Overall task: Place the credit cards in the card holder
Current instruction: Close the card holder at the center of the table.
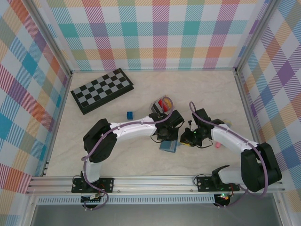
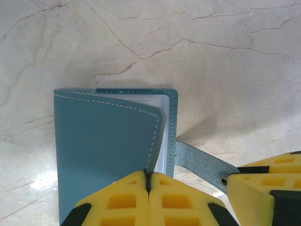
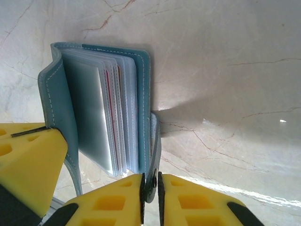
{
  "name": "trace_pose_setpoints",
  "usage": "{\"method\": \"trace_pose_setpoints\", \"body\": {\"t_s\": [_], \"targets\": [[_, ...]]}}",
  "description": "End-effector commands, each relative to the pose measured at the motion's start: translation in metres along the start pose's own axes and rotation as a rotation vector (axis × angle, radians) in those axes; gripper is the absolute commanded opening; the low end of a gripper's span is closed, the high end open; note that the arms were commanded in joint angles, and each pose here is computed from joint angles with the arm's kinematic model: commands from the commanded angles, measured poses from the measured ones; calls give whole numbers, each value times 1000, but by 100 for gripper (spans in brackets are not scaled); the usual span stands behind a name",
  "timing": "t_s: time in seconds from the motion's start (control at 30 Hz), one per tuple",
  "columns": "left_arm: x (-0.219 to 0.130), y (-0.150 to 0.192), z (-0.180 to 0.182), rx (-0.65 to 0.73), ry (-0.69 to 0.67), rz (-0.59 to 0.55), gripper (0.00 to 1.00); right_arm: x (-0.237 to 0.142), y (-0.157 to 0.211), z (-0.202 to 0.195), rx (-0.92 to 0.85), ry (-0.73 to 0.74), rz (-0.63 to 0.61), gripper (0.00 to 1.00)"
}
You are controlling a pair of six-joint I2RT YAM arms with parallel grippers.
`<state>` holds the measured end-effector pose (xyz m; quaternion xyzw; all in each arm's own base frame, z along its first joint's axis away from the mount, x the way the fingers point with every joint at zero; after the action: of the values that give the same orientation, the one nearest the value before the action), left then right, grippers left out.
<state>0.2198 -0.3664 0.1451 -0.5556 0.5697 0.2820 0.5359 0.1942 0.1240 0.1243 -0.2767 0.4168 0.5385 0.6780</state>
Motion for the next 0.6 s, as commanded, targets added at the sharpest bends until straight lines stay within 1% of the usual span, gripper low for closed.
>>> {"method": "trace_pose_setpoints", "body": {"t_s": [0.0,0.1,0.17,0.23,0.27,0.3,0.33,0.37,0.4,0.47,0.5,0.57], "targets": [[-1,2,6,-12,-13,11,1,-6,1,4,-31,1,-7,12],[0,1,6,-12,-9,10,1,-7,1,4,-32,9,-13,5],[1,1,4,-10,5,15,4,-8,0,4,-35,10,-22,5],[6,2,0,-10,40,32,11,-8,-1,5,-41,8,-31,3],[10,3,-3,-14,71,44,19,-7,-2,5,-41,7,-34,3],[14,3,-6,-29,133,65,23,-7,-3,5,-40,7,-38,3],[17,2,-8,-52,198,76,24,-7,-4,5,-39,6,-41,3],[19,1,-8,-89,266,77,28,-6,-5,5,-38,5,-46,3],[18,0,-6,-128,320,70,34,-6,-5,5,-38,4,-48,4],[8,-7,0,-179,404,16,43,-7,-6,6,-41,-1,-50,4],[1,-9,5,-192,424,-8,48,-7,-7,6,-42,-4,-50,4],[-17,-13,14,-194,445,-56,54,-8,-8,7,-49,-10,-47,4]]}}
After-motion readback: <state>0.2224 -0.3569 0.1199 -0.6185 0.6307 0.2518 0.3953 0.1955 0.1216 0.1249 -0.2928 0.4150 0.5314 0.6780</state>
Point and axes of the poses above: each hand's point on the last joint's axis, 136 mm out from that joint toward the fingers, its own x axis out along the fingers, its own z axis along the line the jaws close on, y = z × x, the point moved 8 cm from there along -x, back along the fingers, and after that the axes turned 6 degrees about x, right-handed, at the moved point
